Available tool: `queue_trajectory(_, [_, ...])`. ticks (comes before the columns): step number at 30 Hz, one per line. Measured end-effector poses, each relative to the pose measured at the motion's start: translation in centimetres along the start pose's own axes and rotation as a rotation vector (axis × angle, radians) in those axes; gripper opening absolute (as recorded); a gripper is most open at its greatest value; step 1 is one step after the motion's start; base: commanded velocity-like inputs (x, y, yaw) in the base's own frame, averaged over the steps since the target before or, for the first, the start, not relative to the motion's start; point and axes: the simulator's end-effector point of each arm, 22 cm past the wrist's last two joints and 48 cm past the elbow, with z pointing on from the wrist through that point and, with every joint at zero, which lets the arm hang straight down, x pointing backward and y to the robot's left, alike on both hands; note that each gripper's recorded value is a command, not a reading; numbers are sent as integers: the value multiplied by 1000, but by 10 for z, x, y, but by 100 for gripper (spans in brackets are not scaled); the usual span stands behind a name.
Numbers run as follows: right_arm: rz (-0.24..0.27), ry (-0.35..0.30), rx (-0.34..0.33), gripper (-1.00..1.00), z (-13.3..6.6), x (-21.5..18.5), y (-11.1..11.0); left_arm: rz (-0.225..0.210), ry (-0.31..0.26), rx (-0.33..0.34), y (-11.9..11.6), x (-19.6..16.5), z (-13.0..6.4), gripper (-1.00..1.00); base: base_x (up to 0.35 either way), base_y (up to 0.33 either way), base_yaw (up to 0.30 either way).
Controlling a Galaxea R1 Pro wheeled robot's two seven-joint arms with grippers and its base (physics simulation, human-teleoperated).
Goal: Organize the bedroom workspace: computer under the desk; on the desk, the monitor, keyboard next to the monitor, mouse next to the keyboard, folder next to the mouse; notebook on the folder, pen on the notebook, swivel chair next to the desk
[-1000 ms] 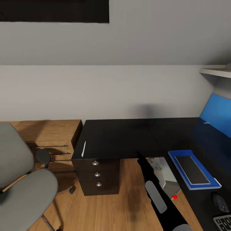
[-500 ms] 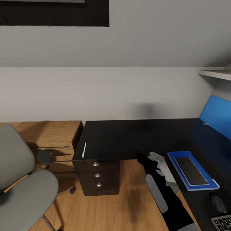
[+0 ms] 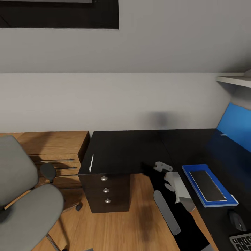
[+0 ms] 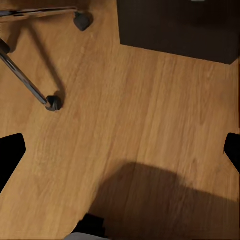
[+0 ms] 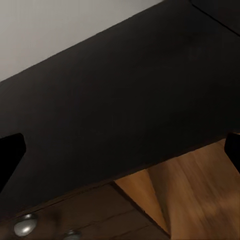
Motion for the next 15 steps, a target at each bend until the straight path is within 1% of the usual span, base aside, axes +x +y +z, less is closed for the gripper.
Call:
queue_trajectory(1, [-11, 4, -14, 100, -1, 3, 6, -11, -34, 0, 1, -8, 0, 100, 0, 0, 0])
queue_trajectory(5, [-39, 13, -43, 100, -4, 11, 20, -18, -56, -1, 2, -12, 0, 100, 0, 0, 0])
queue_trajectory(8, [-52, 15, -54, 100, -6, 15, 25, -24, -65, -7, 5, -16, 1, 100, 0, 0, 0])
queue_trajectory(10, [-54, 16, -56, 100, -6, 15, 27, -35, -92, -2, 3, -29, 2, 100, 0, 0, 19])
queue_trajectory(11, [-57, 19, -58, 100, -6, 17, 28, -40, -118, -4, 8, -41, 4, 100, 0, 0, 86])
queue_trajectory(13, [-76, 31, -68, 100, -7, 28, 34, -39, -153, -13, 20, -58, 7, 100, 0, 0, 171])
queue_trajectory(15, [-88, 35, -74, 100, -7, 36, 37, -45, -174, -14, 24, -69, 8, 100, 0, 0, 209])
